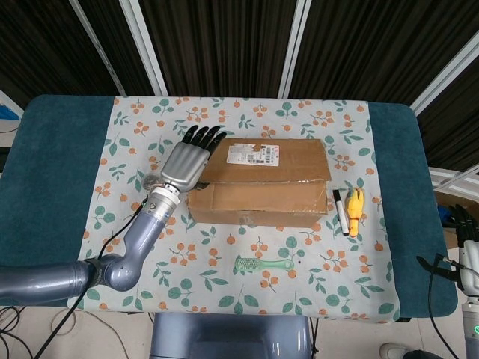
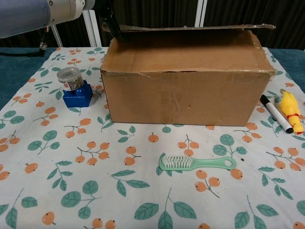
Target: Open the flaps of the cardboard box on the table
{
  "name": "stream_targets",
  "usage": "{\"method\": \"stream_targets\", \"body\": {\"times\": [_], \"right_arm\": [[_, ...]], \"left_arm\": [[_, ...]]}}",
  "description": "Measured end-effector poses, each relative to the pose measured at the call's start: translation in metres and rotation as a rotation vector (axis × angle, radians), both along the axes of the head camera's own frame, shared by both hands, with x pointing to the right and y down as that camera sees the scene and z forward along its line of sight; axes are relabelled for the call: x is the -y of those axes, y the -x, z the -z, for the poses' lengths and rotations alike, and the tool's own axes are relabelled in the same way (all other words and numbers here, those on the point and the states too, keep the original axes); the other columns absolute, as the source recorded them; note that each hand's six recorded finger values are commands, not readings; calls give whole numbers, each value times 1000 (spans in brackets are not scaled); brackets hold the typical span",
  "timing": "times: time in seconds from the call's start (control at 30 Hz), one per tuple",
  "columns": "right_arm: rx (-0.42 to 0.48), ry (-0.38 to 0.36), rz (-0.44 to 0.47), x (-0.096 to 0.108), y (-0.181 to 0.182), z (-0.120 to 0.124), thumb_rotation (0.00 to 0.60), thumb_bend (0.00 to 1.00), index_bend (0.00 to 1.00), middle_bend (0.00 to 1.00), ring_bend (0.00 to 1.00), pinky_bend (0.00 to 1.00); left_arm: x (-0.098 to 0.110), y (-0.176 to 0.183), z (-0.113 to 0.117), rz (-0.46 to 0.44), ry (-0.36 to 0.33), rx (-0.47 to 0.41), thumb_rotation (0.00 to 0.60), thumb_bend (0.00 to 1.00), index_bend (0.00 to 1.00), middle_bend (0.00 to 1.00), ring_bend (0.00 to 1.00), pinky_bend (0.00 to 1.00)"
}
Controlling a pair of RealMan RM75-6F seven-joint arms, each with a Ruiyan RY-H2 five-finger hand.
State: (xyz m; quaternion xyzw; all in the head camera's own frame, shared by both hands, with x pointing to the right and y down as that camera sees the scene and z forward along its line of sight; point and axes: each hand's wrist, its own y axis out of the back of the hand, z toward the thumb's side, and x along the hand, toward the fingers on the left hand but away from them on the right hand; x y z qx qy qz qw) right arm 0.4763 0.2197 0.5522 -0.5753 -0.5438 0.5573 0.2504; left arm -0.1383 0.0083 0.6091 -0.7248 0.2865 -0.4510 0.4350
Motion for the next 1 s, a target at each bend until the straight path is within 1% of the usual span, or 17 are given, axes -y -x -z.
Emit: {"method": "stream_targets", "body": {"times": [0.1, 0.27, 0.37, 0.57, 0.8, 0.9, 1.0], "right_arm": [[5, 3, -3, 0, 0, 0, 600, 130, 0, 0, 0, 223], [8, 5, -3, -1, 0, 0, 600, 130, 0, 0, 0, 223], [9, 6, -4, -1, 1, 0, 600, 130, 0, 0, 0, 223], [7, 8, -11, -1, 0, 0, 600, 130, 0, 0, 0, 223], [5, 14, -10, -2, 1, -1, 600, 129, 0, 0, 0, 223], [5, 17, -13, -2, 1, -1, 600, 130, 0, 0, 0, 223], [8, 18, -18, -2, 0, -1, 600, 130, 0, 0, 0, 223]], "left_arm": [[9, -5, 11, -7, -44, -12, 600, 227, 0, 0, 0, 0], [26, -4, 17, 1, -88, 2, 600, 227, 0, 0, 0, 0], [40, -4, 19, 1, -121, 28, 600, 227, 0, 0, 0, 0], [75, -9, 23, 12, -189, 75, 600, 227, 0, 0, 0, 0], [114, -32, 28, 5, -271, 128, 600, 227, 0, 0, 0, 0], [125, -43, 30, -6, -300, 147, 600, 227, 0, 0, 0, 0], [134, -55, 29, -14, -315, 165, 600, 227, 0, 0, 0, 0]]}}
